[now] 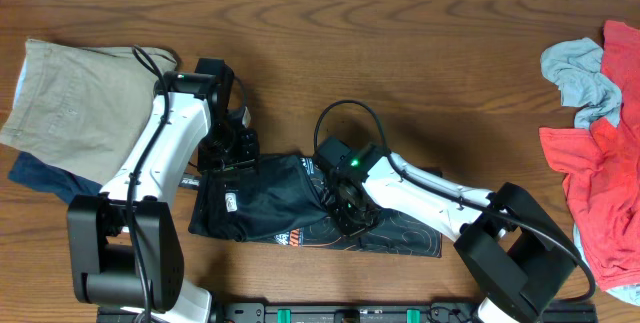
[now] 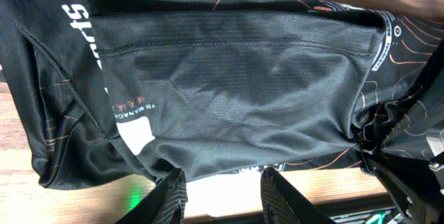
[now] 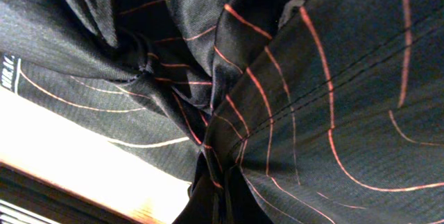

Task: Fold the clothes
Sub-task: 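Fold the right end leftward over the strip with the right gripper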

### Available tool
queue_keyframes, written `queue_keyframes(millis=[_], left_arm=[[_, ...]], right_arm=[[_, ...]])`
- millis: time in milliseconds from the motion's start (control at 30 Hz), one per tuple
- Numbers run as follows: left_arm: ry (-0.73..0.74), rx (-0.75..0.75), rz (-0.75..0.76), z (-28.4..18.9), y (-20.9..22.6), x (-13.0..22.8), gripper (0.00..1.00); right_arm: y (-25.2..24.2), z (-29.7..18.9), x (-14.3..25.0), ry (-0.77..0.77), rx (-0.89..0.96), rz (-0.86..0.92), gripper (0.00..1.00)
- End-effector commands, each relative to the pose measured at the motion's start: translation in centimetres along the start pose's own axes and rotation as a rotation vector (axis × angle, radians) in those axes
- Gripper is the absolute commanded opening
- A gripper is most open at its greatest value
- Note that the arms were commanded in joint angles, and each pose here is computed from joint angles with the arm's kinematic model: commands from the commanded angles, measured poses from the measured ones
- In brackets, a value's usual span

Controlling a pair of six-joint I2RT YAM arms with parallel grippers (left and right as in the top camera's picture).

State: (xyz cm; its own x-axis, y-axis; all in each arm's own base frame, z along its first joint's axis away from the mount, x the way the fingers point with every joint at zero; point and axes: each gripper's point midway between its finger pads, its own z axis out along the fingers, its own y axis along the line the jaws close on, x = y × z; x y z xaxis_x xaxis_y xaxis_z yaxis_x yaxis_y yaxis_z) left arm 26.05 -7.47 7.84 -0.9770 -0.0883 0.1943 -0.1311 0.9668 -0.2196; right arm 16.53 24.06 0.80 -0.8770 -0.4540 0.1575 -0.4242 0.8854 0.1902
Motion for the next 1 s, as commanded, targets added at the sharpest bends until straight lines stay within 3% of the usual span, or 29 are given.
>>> queue_keyframes(millis=[0,267,667,867,967], left_arm=[[-0.006,0.007,0.002,-0.4,-0.2,0.2,0.37],[-0.007,0.007,0.002,-0.4,-0.2,0.2,0.37],[-0.007,0.007,0.002,-0.4,-0.2,0.2,0.37],[-0.007,0.007,0.002,-0.4,-0.2,0.2,0.38],[-0.006,0.007,0.002,-0.4,-0.2,0.2,0.38]], right_arm=[[0.2,-0.5,0.3,-0.007,-0.005,0.003,0.01],[3.5,-1.1,1.6,0.058,-0.209,-0.091,0.01],[4.1,-1.2,0.0,-0.007,-0.23,-0.115,0.06],[2.4,-1.6,1.0,0.034,-0.202,-0.102,0.36],[0.7,-2.9,0.2,-0.018,-0.17,-0.04,0.44]])
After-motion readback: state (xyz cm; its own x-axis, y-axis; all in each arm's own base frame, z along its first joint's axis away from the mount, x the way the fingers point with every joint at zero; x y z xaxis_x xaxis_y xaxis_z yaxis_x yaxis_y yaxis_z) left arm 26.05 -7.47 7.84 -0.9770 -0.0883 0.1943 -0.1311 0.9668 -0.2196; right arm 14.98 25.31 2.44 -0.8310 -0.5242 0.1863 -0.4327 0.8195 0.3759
